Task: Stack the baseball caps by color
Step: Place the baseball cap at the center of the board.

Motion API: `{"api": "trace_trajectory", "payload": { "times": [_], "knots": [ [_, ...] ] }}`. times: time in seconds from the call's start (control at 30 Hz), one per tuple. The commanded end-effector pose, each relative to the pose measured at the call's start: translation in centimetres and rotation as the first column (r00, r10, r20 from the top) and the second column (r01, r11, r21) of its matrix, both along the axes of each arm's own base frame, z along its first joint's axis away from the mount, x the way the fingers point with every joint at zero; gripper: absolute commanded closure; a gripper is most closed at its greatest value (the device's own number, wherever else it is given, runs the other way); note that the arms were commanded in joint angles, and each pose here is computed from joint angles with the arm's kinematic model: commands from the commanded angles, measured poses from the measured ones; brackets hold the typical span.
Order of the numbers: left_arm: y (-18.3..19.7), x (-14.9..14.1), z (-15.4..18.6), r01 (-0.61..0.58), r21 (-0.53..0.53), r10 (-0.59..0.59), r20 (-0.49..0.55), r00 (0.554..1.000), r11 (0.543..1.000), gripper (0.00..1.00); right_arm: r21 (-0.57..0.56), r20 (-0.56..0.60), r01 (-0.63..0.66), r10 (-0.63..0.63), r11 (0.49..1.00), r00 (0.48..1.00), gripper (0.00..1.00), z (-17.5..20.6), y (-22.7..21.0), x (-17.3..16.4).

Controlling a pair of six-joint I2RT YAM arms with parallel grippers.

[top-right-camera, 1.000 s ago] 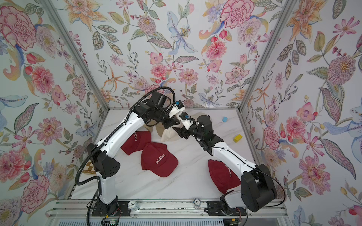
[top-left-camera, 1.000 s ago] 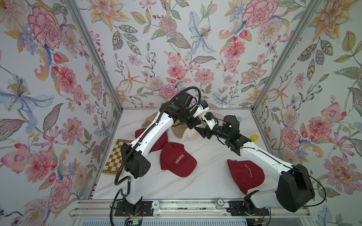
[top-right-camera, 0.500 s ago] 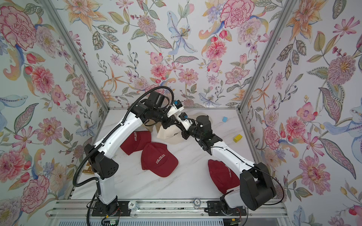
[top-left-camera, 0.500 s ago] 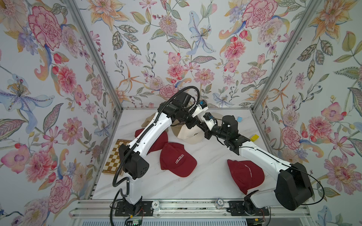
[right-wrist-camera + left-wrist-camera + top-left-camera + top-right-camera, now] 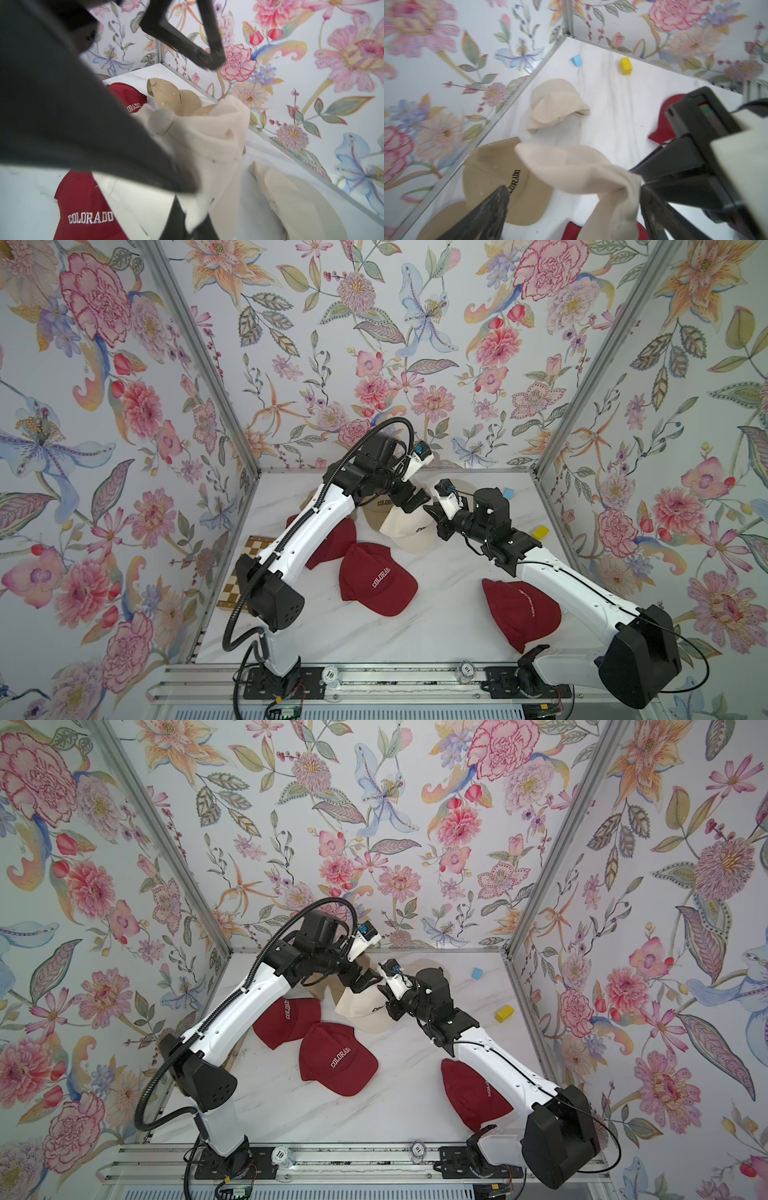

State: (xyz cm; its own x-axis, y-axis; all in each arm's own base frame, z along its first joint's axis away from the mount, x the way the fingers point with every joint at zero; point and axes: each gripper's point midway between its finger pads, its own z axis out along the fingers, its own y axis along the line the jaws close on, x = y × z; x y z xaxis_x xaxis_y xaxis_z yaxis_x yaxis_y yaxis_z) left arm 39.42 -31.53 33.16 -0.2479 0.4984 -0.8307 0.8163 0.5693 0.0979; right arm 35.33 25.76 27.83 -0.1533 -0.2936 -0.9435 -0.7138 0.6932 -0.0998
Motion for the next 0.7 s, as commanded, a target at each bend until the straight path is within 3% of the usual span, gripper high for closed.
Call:
{"api": "trace_trajectory", "payload": {
  "times": [0.0, 0.07, 0.17, 0.43, 0.67],
  "knots": [
    [6.9, 2.8, 7.5, -0.312, -0.220, 0.361, 0.238, 0.902, 0.924, 0.00, -0.008, -0.111, 0.257, -0.256, 0.966, 0.960, 1.00, -0.5, -3.5, 1.6],
    [9.5, 1.8, 8.1, -0.379, -0.301, 0.463, 0.288, 0.838, 0.875, 0.00, -0.009, -0.179, 0.357, -0.353, 0.934, 0.918, 1.00, -1.4, -4.8, 1.9],
    [11.6, 0.5, 6.4, -0.424, -0.356, 0.530, 0.287, 0.798, 0.832, 0.00, -0.019, -0.284, 0.485, -0.470, 0.874, 0.836, 1.00, -2.9, -6.2, 2.5],
    [12.0, -0.2, -0.5, -0.483, -0.293, 0.544, 0.176, 0.821, 0.825, 0.00, -0.078, -0.451, 0.639, -0.599, 0.765, 0.662, 1.00, -8.3, -7.0, 3.5],
    [11.4, -0.8, -3.2, -0.459, -0.307, 0.515, 0.133, 0.847, 0.834, 0.00, -0.139, -0.517, 0.682, -0.640, 0.718, 0.569, 1.00, -12.7, -6.9, 4.1]
  ]
}}
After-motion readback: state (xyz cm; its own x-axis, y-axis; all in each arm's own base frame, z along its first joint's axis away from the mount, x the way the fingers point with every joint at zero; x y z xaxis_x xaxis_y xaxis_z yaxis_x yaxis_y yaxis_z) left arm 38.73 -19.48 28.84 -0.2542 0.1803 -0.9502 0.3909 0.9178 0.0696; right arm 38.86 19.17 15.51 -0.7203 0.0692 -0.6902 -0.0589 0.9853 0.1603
